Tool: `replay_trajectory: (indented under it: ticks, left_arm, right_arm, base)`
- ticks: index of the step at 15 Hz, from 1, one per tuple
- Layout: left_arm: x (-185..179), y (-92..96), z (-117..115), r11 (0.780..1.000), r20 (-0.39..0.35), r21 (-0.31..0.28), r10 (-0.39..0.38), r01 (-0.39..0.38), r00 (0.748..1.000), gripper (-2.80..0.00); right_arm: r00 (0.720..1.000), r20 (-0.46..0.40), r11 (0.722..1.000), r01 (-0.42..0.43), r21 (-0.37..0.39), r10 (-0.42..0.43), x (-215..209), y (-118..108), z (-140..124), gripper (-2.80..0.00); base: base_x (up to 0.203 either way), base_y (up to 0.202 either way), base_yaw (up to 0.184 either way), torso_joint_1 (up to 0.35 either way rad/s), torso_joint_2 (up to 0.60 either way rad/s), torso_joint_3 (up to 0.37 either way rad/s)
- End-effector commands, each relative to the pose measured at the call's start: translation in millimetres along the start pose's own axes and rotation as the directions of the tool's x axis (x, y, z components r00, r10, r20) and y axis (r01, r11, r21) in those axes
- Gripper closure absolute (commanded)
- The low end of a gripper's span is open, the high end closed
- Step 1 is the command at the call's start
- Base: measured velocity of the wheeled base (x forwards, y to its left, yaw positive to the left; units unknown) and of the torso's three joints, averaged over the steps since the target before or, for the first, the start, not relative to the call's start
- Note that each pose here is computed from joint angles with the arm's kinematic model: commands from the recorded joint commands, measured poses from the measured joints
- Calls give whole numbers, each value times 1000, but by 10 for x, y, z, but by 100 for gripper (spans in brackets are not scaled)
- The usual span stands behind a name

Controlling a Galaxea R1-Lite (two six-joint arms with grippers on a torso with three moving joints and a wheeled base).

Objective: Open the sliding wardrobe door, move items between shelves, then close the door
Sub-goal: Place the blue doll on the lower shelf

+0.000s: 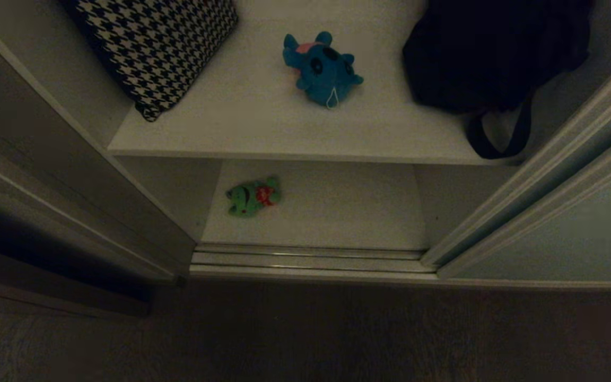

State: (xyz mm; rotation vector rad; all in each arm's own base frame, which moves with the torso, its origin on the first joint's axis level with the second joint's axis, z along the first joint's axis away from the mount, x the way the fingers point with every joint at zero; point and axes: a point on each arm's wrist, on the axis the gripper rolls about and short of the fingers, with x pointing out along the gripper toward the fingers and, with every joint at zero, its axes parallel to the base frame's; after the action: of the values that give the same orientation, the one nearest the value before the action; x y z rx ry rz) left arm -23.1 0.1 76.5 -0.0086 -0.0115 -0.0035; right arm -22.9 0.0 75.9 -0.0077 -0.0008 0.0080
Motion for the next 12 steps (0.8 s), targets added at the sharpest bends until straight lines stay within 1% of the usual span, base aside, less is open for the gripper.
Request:
replay_trajectory:
  ticks: [1, 5, 12]
  left_arm:
    - [3, 1, -2, 1000, -4, -2, 3, -3, 1000, 0]
    - [2, 1, -1, 1000, -5, -4, 5, -5, 1000, 0]
    - [2, 1, 1, 1000, -4, -5, 5, -5, 1000, 0]
  right_arm:
    - [1000, 1, 1000, -1, 0, 1, -1, 0, -1, 0]
    - [1000, 1, 1000, 0, -1, 0, -1, 0, -1, 0]
    - [1000, 2, 1000, 0, 0, 0, -1, 0, -1, 0]
  base:
    - [0, 0, 0, 7, 2, 207]
    - [0, 0, 0, 1, 1, 174]
    - [0, 0, 0, 0, 1, 13]
